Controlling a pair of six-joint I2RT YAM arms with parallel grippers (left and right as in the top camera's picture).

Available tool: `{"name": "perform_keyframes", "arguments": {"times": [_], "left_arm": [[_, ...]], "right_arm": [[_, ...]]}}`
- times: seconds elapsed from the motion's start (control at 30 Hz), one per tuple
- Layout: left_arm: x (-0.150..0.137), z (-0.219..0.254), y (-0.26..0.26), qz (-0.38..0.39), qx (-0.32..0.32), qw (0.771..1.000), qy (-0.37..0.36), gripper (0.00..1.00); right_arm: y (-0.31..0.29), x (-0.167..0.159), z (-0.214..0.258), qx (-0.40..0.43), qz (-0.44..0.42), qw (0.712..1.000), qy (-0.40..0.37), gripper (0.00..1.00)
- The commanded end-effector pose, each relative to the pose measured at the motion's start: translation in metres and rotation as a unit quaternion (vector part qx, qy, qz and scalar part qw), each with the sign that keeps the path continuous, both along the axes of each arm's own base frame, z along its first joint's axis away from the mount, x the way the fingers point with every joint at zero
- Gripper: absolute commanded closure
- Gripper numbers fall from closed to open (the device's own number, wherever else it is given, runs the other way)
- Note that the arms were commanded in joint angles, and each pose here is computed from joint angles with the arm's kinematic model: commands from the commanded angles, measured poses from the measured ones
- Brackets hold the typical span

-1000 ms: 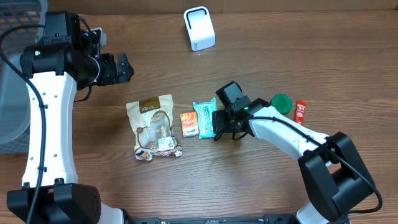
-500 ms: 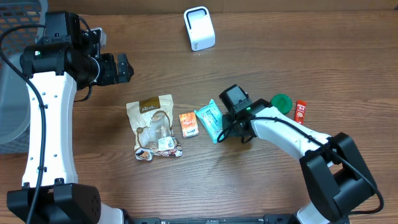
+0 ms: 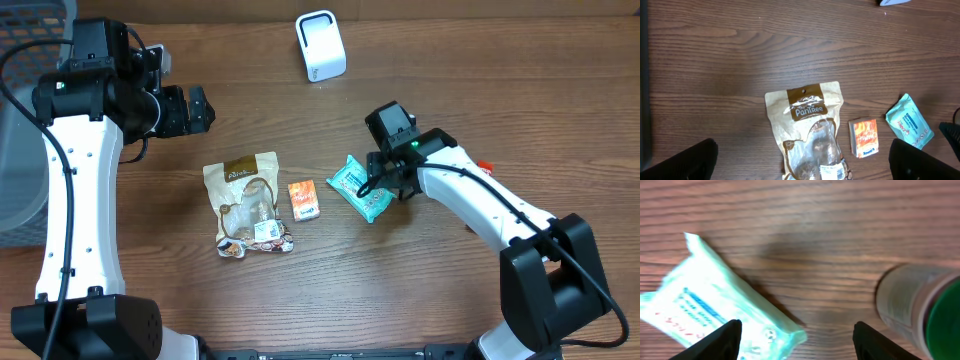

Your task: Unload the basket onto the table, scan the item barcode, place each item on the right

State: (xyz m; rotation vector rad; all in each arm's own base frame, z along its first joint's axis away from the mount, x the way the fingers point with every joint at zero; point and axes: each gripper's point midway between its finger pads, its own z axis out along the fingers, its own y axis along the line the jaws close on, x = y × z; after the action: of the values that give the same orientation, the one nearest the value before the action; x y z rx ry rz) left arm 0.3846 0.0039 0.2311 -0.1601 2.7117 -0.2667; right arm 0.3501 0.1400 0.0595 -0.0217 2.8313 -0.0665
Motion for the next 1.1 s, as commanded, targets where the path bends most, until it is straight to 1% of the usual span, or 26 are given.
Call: {"name": "perform_keyframes", "arguments": {"times": [0.0,0.17,0.23,0.33,0.5,0.57,0.8,0.83,0.97,1.07], "left_arm": [[0.000,-0.003,0.002,0.002,0.001,1.000,0.003,0.00],[0.000,-0.003,0.002,0.002,0.001,1.000,0.003,0.00],[0.000,-0.003,0.002,0.002,0.001,1.000,0.003,0.00],[0.000,-0.003,0.002,0.002,0.001,1.000,0.003,0.00],[0.000,-0.003,0.002,0.002,0.001,1.000,0.003,0.00],[0.000,-0.002,0.002,0.002,0.001,1.000,0.003,0.01],[0.000,-0.003,0.002,0.002,0.001,1.000,0.003,0.00],[0.000,-0.003,0.002,0.002,0.001,1.000,0.003,0.00],[0.001,-0.002,0.002,0.002,0.001,1.000,0.003,0.00],[0.000,-0.003,0.002,0.002,0.001,1.000,0.003,0.00]], "right_arm": [[0.015,-0.004,0.004,0.035,0.022,0.999,0.010,0.26],[0.045,-0.022,0.000,0.098,0.117,0.987,0.047,0.26],[0.047,-0.024,-0.003,0.092,0.137,0.985,0.044,0.25],[0.045,-0.021,-0.007,0.071,0.144,0.986,0.034,0.26],[0.057,-0.025,-0.010,0.052,0.221,0.973,0.028,0.26],[0.063,-0.027,-0.011,0.047,0.241,0.969,0.025,0.29],[0.065,-0.021,-0.010,-0.039,0.253,0.966,-0.014,0.29],[0.066,-0.020,-0.010,-0.049,0.255,0.966,-0.019,0.28],[0.062,-0.014,-0.009,-0.082,0.250,0.964,-0.037,0.20],[0.062,-0.012,-0.011,-0.080,0.248,0.965,-0.037,0.20]]}}
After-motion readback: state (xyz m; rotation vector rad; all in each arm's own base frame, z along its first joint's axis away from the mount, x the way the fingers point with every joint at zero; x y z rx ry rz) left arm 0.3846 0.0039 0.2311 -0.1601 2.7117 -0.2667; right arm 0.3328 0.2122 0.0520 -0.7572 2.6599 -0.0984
